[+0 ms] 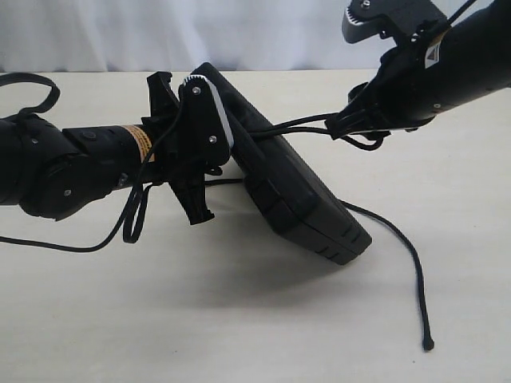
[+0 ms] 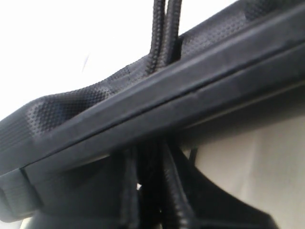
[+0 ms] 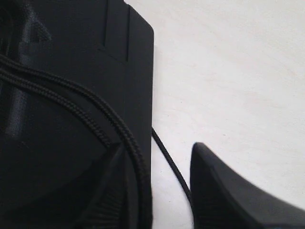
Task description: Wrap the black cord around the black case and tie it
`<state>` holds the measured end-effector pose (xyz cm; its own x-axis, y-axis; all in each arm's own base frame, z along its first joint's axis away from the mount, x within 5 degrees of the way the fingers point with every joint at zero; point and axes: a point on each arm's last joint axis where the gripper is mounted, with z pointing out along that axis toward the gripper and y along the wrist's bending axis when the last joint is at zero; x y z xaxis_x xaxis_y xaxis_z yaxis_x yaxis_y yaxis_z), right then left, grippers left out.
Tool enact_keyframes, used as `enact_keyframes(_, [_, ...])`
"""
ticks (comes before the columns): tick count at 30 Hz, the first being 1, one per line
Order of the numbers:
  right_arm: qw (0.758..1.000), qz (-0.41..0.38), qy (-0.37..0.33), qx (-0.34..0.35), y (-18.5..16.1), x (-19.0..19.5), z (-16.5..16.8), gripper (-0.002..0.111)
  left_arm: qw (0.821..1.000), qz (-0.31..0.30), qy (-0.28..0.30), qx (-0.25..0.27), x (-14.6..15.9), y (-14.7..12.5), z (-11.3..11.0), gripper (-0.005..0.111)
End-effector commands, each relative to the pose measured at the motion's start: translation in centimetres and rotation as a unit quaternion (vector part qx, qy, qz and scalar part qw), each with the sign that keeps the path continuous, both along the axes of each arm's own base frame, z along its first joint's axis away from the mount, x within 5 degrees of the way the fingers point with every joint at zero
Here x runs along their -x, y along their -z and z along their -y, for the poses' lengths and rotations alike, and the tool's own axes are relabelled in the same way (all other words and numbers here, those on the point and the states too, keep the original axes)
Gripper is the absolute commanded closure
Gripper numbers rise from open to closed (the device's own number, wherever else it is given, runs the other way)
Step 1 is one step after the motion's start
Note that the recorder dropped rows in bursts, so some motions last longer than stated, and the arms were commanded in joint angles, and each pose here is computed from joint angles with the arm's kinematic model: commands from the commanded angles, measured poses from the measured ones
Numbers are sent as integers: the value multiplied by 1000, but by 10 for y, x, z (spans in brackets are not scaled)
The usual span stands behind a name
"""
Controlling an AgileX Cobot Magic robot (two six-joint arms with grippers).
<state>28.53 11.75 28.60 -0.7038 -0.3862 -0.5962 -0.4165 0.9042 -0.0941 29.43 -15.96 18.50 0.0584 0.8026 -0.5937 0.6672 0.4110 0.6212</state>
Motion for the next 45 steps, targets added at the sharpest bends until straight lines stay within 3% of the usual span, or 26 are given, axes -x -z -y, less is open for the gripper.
enact_keyframes(1, [1000, 2, 3, 5, 2, -3, 1, 82, 1000, 5, -7, 13, -2, -3, 1, 107])
enact_keyframes(5, [1000, -10, 4, 11, 4, -2, 1, 104, 1000, 4, -7, 13, -2, -3, 1, 107])
enact_keyframes(12, [1000, -9, 4, 11, 3, -1, 2, 104, 1000, 4, -7, 14, -2, -3, 1, 104])
enact_keyframes(21, [1000, 22, 10, -10, -10, 1, 3, 104, 1000, -16, -9, -3, 0, 0, -2, 62])
enact_keyframes(25, [999, 33, 12, -18, -16, -1, 2, 104, 998, -37, -38, -18, -4, -1, -21, 50])
enact_keyframes(34, [998, 48, 20, -33, -23, -4, 0, 104, 989, -84, -119, -38, -16, 3, -71, 48])
enact_keyframes(41, [997, 57, 17, -41, -16, -12, -4, 104, 995, -62, -68, -30, -8, 1, -39, 49])
enact_keyframes(45, [997, 72, 6, -39, -18, -14, -5, 104, 992, -30, -92, 80, -11, -11, -25, 57])
